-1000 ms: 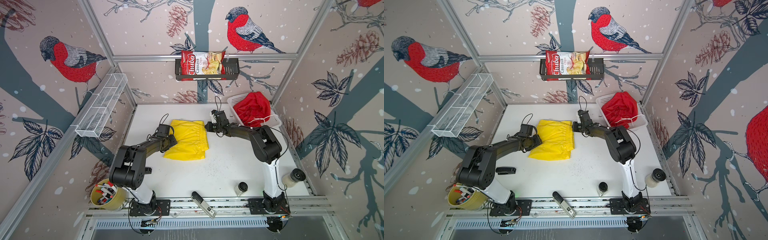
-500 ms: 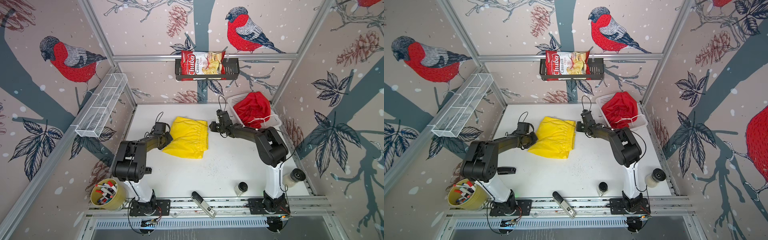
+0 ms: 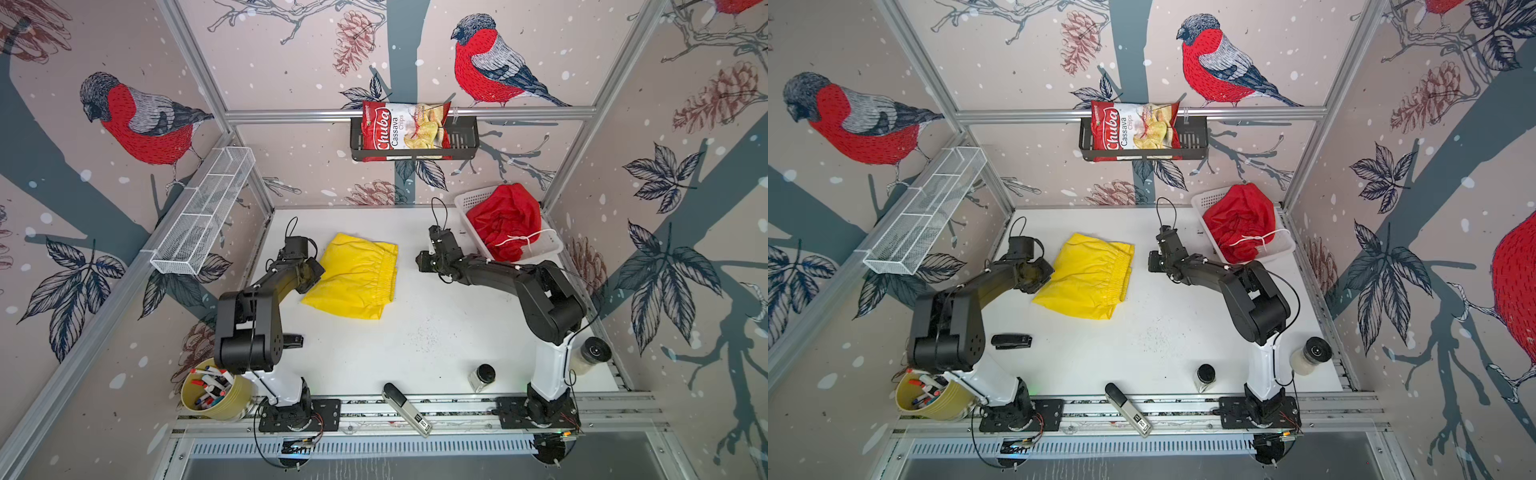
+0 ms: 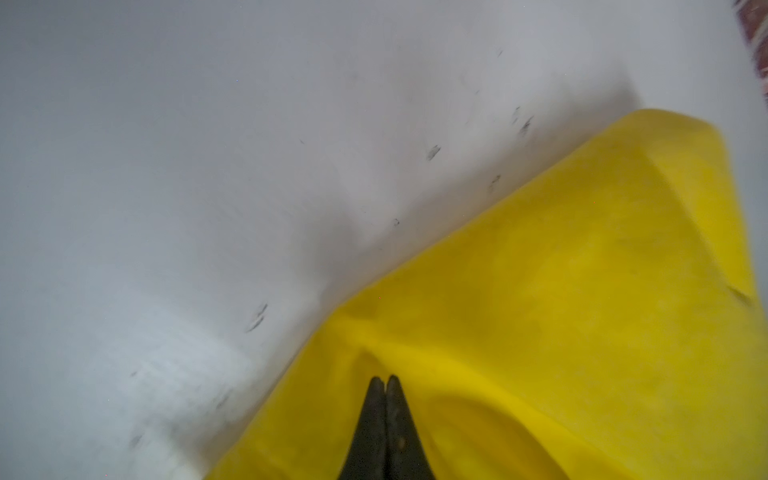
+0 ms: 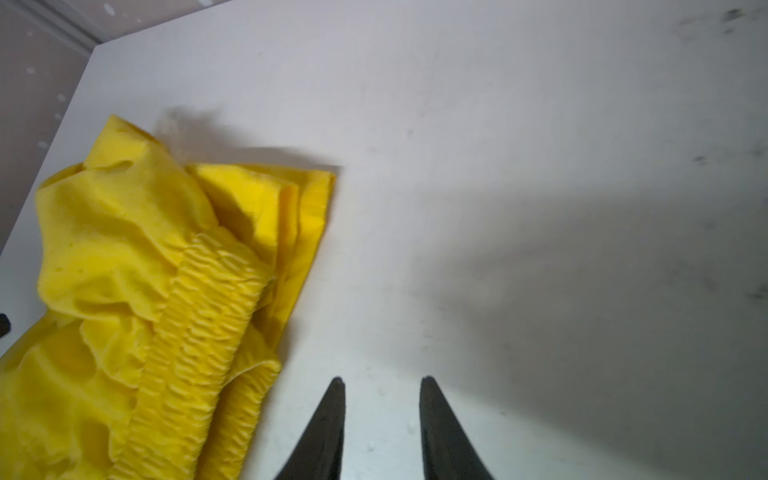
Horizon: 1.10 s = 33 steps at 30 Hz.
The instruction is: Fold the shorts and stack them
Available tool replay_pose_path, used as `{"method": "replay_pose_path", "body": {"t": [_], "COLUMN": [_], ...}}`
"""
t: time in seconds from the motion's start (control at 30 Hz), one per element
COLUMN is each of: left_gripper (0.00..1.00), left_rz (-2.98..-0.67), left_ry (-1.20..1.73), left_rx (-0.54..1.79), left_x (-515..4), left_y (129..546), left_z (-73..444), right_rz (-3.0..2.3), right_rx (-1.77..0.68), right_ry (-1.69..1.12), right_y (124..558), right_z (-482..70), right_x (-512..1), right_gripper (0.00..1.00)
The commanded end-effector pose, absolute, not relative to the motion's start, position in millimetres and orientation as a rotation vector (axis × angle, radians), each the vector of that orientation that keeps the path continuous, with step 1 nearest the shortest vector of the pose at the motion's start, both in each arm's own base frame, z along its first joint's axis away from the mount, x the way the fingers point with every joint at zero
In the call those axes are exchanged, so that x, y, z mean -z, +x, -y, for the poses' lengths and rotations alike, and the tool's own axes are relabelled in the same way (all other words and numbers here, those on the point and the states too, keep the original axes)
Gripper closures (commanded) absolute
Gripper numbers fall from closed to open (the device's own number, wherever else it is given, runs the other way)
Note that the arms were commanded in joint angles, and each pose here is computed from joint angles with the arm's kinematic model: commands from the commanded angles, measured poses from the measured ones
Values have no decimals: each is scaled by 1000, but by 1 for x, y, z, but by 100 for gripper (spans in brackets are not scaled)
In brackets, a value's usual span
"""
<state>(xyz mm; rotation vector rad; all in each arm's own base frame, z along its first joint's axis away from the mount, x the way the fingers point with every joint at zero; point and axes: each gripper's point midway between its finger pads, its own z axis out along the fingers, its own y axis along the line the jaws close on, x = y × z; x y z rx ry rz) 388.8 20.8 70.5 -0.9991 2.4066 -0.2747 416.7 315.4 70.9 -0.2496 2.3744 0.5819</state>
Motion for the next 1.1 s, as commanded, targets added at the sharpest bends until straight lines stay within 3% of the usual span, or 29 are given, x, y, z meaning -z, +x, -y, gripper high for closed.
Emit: {"method": "replay_pose_path", "body": {"t": [0.0, 0.1, 0.2, 0.43, 0.63, 0.83, 1.07], "left_gripper": [58, 45, 40, 37, 38, 38, 37], "left_rz": [-2382, -2337, -2365, -2528, -2520, -2568, -2492], "left_ry": [-967, -830, -734, -717, -758, -875, -1095], "left_rx": [285, 357, 335, 194, 200, 116, 95], "left_x": [-90, -112, -111, -62, -47, -24, -13], "left_y": [376, 383, 394, 413, 436, 462, 492], "left_z": [-16, 12, 33, 37, 39, 8, -65], "right_rz": [-2376, -2402, -2420, -2428, -2452, -2461, -2480], "right_rx": [-545, -557, -568, -549, -555, -492, -492], "right_ry": [-289, -297, -283, -255, -219, -233, -229], "right_y": [411, 404, 399, 391, 392, 397, 406], "right_z": [-319, -322, -320, -305, -296, -291, -292], "right_x": [-67, -58, -52, -50, -41, -34, -25], "right_gripper": [67, 66, 65, 64, 63, 63, 63]}}
